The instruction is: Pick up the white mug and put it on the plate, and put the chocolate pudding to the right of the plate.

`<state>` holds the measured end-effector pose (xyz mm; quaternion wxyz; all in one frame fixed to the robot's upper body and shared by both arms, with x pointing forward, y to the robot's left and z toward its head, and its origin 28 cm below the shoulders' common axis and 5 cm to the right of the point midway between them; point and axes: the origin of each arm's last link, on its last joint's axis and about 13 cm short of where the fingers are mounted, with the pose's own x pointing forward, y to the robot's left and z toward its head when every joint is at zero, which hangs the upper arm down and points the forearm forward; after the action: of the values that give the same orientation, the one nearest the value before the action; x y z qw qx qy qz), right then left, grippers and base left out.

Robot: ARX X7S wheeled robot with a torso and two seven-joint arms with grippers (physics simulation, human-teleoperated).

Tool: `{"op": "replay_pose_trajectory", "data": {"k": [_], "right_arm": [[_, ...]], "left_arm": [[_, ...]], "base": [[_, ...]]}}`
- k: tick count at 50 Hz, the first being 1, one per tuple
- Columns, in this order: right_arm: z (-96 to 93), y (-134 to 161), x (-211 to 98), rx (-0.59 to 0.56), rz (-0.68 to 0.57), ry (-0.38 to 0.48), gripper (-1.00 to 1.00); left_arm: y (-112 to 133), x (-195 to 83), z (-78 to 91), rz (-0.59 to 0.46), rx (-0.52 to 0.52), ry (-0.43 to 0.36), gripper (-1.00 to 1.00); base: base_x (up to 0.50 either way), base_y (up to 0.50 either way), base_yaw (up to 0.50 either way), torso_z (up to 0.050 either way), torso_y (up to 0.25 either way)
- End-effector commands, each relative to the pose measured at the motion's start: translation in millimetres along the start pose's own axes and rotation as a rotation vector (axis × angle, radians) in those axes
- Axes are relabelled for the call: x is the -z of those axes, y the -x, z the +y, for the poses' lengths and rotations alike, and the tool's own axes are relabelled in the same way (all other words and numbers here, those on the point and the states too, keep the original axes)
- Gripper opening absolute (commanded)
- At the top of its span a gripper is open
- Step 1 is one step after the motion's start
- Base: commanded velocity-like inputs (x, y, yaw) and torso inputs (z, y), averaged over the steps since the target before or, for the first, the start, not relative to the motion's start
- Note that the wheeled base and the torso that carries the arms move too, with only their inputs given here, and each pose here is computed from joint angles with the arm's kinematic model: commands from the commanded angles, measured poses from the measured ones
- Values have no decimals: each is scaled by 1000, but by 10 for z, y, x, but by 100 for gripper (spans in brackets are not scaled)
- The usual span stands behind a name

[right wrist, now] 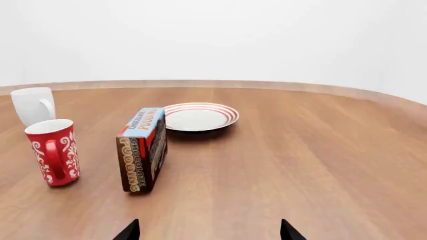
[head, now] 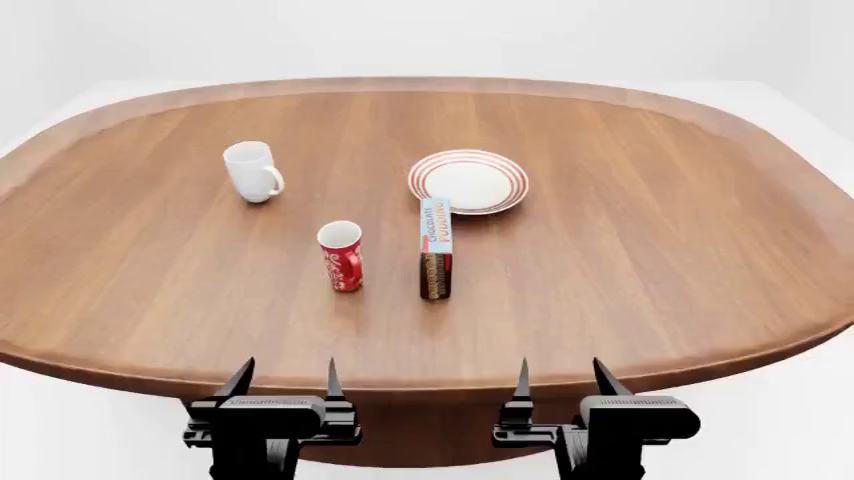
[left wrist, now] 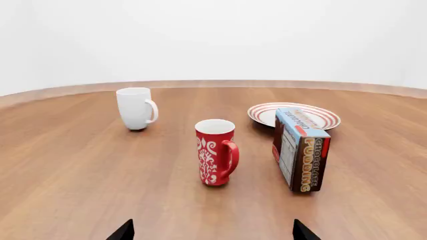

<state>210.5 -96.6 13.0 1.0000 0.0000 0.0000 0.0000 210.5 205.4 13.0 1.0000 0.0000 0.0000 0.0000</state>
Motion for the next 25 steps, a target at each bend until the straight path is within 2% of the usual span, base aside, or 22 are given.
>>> {"op": "replay_pose_trajectory", "data": {"k": [1,25], "right_arm": [[5,2,12,-1,7,4,100],[4,10,35,6,20,2,100]], "left_arm": [[-4,5,3,1,-1,2,100],[-7,17,3,5,-9,-16,100]], "base": [[0,0,0,0,0],[0,0,0,0,0]]}}
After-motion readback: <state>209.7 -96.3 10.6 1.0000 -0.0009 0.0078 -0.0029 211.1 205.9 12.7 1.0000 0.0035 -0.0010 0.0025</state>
